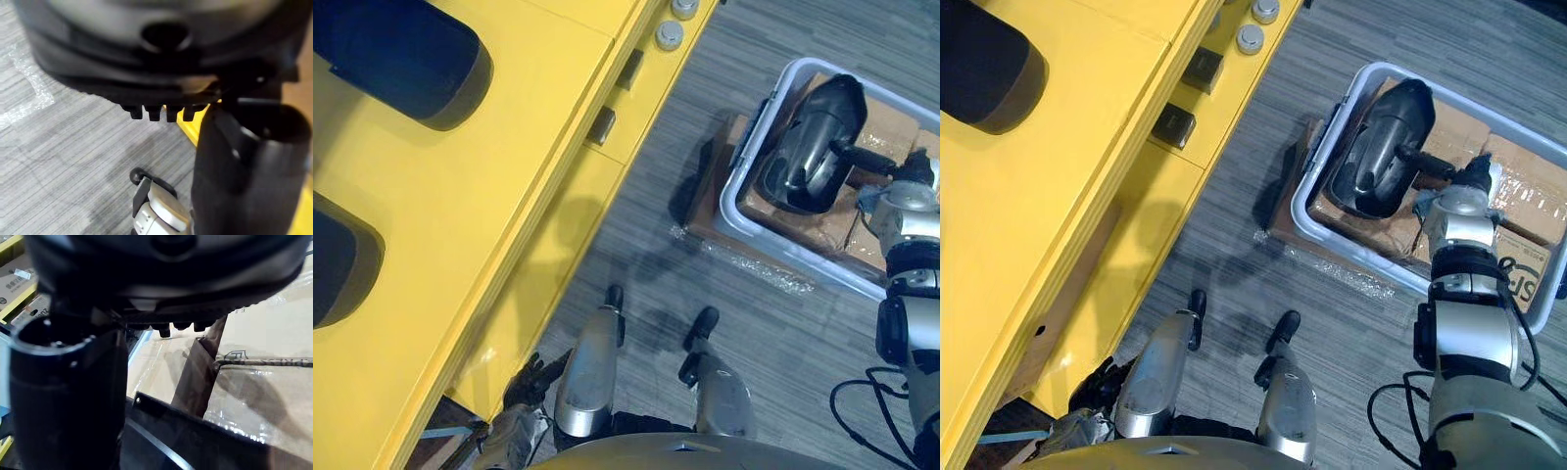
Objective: Walk over and take three plastic housings, then place them on the shelf
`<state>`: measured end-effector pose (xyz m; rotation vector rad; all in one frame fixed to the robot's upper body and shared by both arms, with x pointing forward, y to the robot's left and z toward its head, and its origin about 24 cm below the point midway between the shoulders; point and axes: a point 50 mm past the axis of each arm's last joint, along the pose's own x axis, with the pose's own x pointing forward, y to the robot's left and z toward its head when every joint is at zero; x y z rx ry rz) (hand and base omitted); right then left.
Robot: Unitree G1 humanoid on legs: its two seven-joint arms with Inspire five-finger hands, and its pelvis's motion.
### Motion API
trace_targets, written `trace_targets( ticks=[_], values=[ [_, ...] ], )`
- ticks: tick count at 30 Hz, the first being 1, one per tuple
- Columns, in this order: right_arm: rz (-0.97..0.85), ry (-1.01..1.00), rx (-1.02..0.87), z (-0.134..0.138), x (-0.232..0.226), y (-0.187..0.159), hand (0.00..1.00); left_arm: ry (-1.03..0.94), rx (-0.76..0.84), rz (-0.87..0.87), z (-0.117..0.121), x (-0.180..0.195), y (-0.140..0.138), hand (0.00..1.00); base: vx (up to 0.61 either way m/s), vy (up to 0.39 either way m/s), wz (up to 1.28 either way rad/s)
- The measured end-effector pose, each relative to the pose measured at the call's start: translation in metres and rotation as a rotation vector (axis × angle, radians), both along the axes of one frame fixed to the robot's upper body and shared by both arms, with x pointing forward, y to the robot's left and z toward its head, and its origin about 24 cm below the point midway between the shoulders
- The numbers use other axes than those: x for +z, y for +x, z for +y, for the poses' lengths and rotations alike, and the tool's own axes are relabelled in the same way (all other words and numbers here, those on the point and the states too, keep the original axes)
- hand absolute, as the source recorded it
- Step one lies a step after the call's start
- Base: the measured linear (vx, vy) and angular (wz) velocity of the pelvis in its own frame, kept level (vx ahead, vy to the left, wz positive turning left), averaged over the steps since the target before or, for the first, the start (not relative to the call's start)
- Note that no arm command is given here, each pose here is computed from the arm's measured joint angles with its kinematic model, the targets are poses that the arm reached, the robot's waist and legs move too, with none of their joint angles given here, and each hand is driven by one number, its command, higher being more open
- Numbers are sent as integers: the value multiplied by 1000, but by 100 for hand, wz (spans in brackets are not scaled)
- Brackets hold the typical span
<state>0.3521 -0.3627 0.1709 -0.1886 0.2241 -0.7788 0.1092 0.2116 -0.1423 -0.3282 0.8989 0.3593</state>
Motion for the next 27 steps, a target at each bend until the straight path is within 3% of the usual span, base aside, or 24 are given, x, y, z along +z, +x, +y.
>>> trace_targets(
  ticks=[4,13,14,22,27],
  values=[
    [54,-49,1,-4,19,1,100,-25,-36,5,-9,-2,0,100,-62,40,2],
    [263,-130,-11,-13,7,-5,100,-64,-44,36,-18,-7,-5,100,-53,31,3],
    [279,-143,-13,-14,7,-5,0,-65,-44,35,-19,-7,-5,100,-54,27,0],
    [461,-335,-99,-38,25,-23,0,-63,-82,38,-24,-8,-4,100,-41,19,3],
    [504,-256,-138,-50,20,-35,0,-55,-82,29,-24,-7,-3,100,-5,-10,7]
  ],
)
